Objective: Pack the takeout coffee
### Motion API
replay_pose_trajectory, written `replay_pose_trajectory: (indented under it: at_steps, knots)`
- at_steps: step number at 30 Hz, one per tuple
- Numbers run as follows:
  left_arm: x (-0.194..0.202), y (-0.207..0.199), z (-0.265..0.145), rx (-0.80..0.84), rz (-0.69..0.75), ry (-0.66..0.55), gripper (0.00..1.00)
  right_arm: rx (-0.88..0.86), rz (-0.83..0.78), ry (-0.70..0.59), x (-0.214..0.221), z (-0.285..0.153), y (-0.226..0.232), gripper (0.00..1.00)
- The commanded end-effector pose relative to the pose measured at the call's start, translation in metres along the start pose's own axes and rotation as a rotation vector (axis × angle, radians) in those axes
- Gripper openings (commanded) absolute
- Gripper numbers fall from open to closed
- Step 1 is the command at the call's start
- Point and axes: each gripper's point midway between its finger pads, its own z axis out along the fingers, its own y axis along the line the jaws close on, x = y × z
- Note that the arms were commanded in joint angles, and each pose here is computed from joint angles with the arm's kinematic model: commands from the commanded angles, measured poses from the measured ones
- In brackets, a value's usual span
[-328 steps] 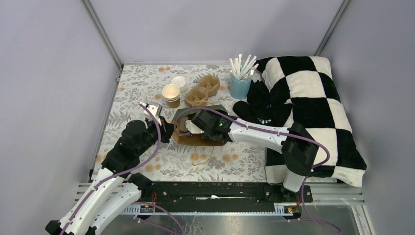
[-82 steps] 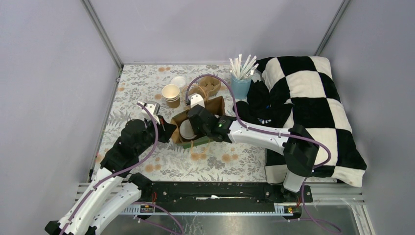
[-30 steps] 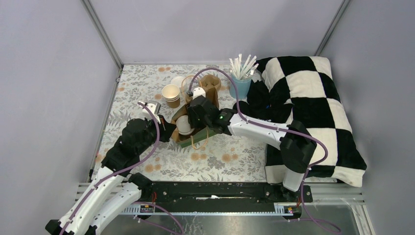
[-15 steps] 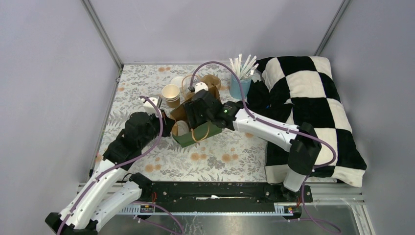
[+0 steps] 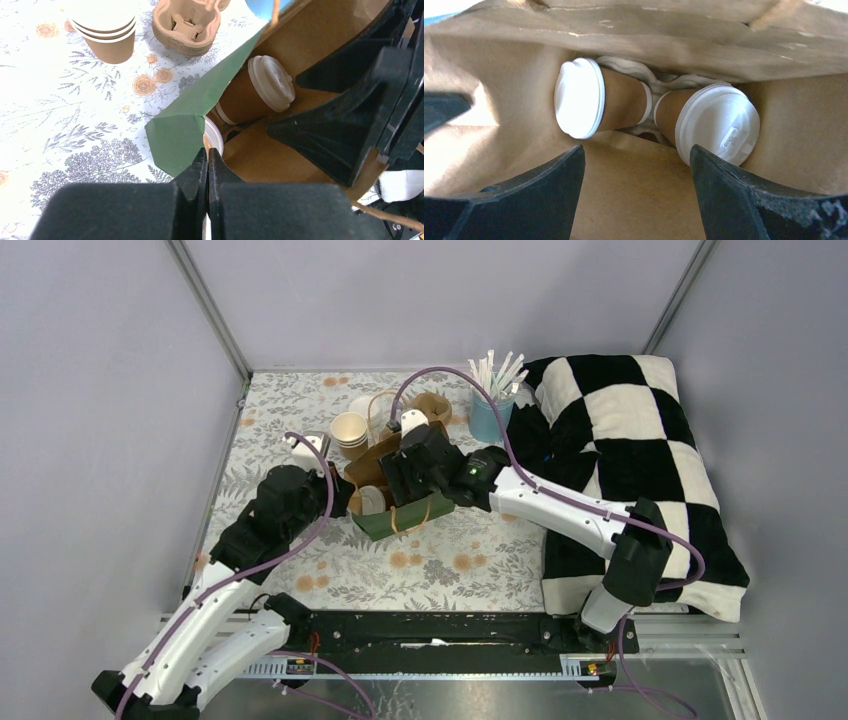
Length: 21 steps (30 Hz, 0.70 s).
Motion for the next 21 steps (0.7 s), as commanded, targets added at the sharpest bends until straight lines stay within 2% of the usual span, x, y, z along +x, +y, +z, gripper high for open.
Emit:
replay_pose_trajectory:
  at_steps: [1,3,6,12,15,21]
  knots:
    - [-0.02,0.002,-0.007,-0.063,-0.029,0.007,0.0,-0.044,-0.066,0.006,0.007,-0.015,0.012,0.81]
    - [-0.028,0.002,-0.01,-0.09,-0.049,0.029,0.07,-0.053,-0.084,-0.003,0.006,-0.017,0.018,0.81]
    - [-0.029,0.005,-0.008,-0.157,-0.081,0.112,0.1,-0.063,-0.112,-0.005,0.004,-0.017,0.025,0.81]
    - [-0.04,0.0,-0.003,-0.23,-0.115,0.24,0.4,-0.039,-0.145,-0.072,-0.017,-0.021,0.025,0.81]
    - [-0.041,-0.001,-0.001,-0.25,-0.126,0.275,0.46,-0.046,-0.127,-0.108,-0.024,-0.024,0.026,0.82]
    - [-0.02,0.001,-0.011,-0.272,-0.142,0.381,0.51,-0.042,-0.125,-0.133,-0.028,-0.025,0.024,0.84]
